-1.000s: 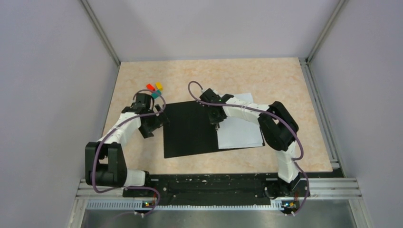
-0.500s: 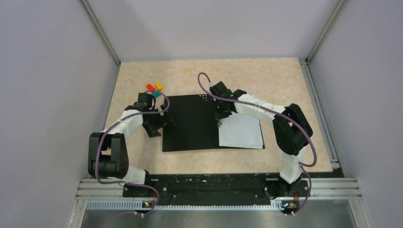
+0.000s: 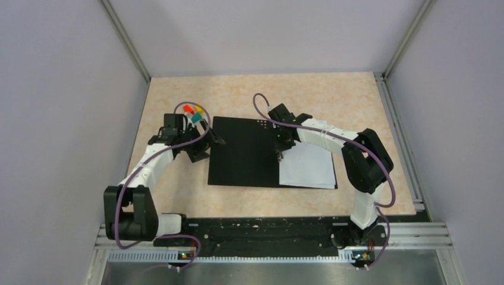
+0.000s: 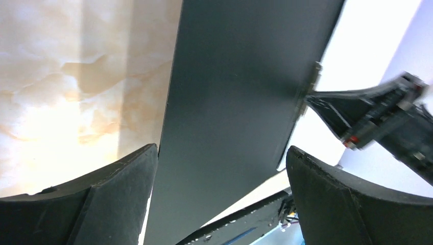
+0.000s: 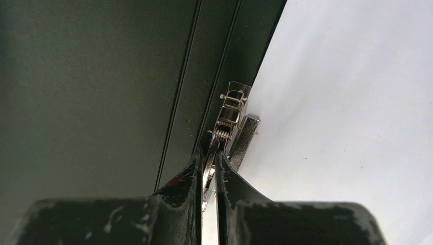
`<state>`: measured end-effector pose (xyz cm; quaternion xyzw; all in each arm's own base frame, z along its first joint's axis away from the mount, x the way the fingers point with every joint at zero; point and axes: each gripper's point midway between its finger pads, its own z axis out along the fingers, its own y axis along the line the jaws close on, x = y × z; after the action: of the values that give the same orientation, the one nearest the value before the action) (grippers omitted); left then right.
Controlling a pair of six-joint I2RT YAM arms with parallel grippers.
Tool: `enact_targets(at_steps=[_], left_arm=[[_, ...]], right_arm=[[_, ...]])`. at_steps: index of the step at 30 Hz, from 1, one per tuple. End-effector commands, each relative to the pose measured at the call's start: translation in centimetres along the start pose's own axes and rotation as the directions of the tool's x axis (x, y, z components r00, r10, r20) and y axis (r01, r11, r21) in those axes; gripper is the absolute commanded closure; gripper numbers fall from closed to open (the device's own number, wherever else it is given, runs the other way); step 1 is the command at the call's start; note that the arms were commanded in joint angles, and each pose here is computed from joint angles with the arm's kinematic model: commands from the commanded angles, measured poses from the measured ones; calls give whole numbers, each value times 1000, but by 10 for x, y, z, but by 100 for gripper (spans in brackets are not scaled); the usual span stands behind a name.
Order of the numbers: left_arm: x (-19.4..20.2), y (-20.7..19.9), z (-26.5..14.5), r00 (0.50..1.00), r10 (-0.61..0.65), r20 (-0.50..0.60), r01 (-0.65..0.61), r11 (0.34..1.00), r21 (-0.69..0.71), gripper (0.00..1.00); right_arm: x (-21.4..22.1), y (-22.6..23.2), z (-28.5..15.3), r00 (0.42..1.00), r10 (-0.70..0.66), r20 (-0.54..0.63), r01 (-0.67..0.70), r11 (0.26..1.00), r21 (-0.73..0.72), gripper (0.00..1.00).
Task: Put the files into the folder
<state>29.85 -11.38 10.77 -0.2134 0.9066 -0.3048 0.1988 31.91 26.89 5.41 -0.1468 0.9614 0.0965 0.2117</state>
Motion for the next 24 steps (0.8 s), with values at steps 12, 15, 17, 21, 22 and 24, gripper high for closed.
enact_targets(at_steps=[12, 15, 17, 21, 22, 24], left_arm=[[5, -101, -68, 993, 102, 66, -120, 902, 415, 1], [5, -108, -74, 992, 106, 73, -127, 894, 430, 1], [5, -116, -78, 990, 114, 78, -138, 884, 447, 1], [7, -135, -88, 982, 153, 114, -189, 865, 465, 1], [8, -138, -90, 979, 164, 123, -202, 863, 464, 1], [9, -142, -93, 974, 184, 132, -225, 860, 459, 1]], right_arm=[[-22, 65, 14, 993, 102, 58, -86, 967, -238, 100], [-25, 79, 18, 990, 127, 53, -108, 954, -280, 100], [-30, 91, 22, 988, 147, 50, -123, 940, -319, 100], [-40, 116, 28, 986, 161, 51, -131, 920, -370, 100], [-45, 123, 28, 985, 163, 54, -131, 915, -382, 100], [-48, 130, 31, 986, 161, 48, -129, 909, -397, 100]])
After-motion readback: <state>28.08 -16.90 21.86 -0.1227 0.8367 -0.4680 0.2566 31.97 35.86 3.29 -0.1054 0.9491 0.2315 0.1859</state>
